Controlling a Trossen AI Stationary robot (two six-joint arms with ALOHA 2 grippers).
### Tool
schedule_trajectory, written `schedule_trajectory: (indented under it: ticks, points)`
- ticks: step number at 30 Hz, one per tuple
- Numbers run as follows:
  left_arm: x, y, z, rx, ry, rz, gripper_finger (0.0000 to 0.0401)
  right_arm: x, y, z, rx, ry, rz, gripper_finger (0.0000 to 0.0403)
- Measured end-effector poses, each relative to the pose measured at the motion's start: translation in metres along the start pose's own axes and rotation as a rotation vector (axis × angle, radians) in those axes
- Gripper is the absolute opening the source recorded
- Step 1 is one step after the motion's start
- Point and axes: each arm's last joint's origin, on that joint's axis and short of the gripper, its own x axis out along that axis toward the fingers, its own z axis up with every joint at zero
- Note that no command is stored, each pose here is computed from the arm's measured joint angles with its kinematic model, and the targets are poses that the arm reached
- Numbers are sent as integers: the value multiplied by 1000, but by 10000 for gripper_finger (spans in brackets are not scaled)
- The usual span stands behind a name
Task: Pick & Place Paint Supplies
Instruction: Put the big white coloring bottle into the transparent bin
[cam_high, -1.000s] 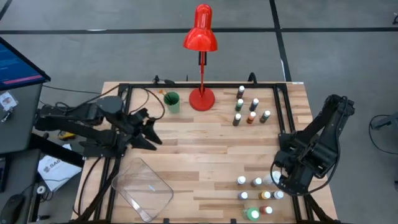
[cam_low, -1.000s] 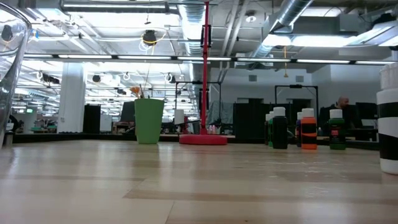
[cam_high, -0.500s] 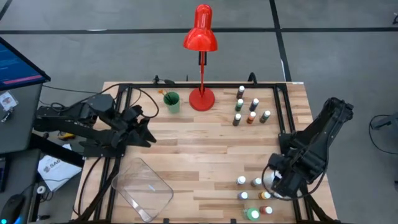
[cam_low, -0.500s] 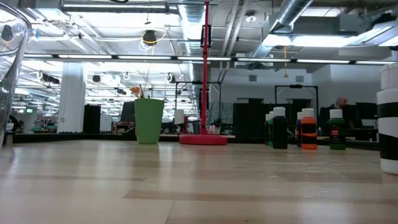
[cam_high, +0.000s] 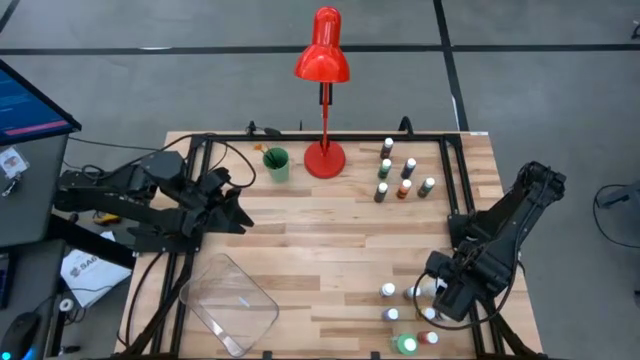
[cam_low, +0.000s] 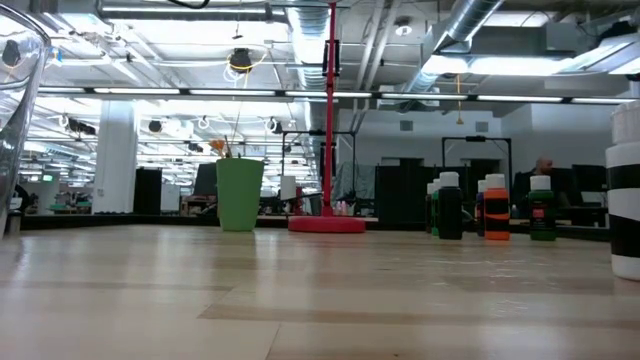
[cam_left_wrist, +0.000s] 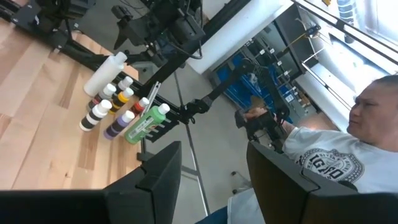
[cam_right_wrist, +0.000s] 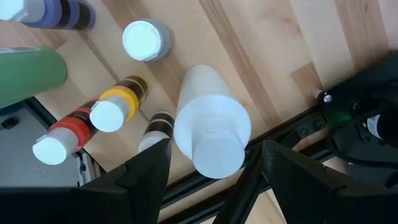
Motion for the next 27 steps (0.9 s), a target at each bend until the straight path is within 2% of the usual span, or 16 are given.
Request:
schedule_trajectory:
  ticks: [11,24,27]
  points:
    - [0,0,0,17,1,-1,175,16,-3,0,13,82,-28,240]
    - [0,0,0,20,1,-1,175,16,-2,14,-33,82,17,116]
    - [0,0,0,20,2,-1,175,16,-2,15,-27,89,19,112]
